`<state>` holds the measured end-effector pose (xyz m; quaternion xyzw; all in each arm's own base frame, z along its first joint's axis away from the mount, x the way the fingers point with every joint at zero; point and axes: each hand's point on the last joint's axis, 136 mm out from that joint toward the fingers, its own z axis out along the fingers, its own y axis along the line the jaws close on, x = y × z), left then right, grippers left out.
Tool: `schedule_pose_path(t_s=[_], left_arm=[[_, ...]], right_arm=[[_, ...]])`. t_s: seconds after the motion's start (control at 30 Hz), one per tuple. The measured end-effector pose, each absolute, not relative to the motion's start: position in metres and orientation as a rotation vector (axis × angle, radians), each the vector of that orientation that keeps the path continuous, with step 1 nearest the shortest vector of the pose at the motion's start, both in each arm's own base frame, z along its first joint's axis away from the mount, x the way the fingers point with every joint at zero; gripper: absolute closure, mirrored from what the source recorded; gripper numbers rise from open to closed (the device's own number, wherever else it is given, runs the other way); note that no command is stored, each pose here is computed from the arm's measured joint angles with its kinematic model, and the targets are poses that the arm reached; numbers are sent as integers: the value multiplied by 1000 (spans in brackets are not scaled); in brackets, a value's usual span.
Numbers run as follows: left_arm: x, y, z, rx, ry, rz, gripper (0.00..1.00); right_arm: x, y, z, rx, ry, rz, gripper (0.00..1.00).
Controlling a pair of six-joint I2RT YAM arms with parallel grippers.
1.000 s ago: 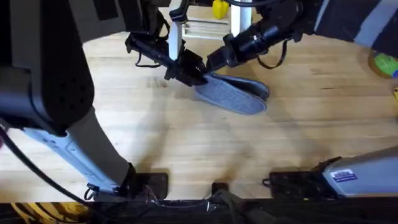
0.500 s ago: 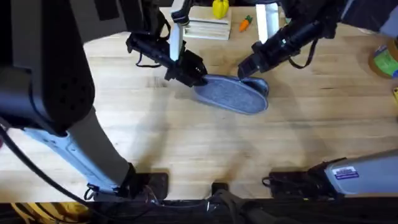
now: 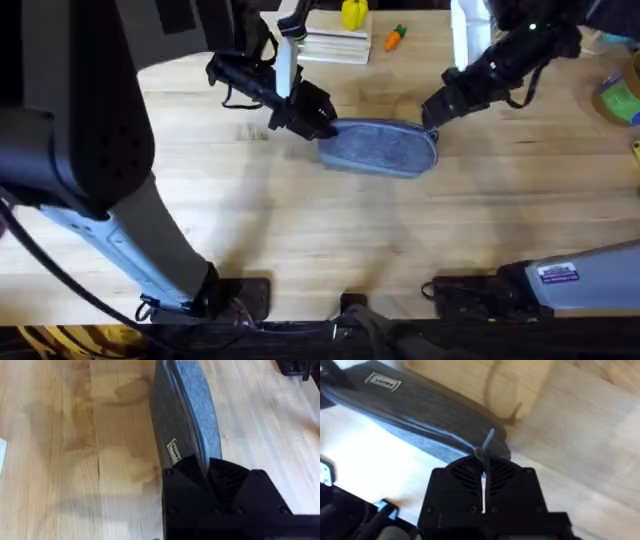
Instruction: Unzip the bag, pick up the pens from the table one at a time and place them inside, then zip the bag closed.
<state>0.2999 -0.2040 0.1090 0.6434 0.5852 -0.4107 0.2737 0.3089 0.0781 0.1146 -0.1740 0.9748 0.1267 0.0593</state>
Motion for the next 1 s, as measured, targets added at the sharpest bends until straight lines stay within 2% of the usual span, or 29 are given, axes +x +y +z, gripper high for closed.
schedule_pose_path(t_s=[0.23, 0.57, 0.83, 1.0], left_arm=[[298, -209, 110, 1735, 1558, -1116, 959], [298, -210, 113, 1722, 1549, -1127, 959], [298, -210, 112, 1726, 1550, -1125, 959], [296, -211, 112, 1732, 1552, -1127, 959]], right_arm=[[306, 51, 114, -294, 3016, 391, 968], [304, 40, 112, -115, 3045, 411, 968], [291, 37, 79, 34, 3089, 418, 968], [283, 34, 56, 230, 3101, 426, 968]])
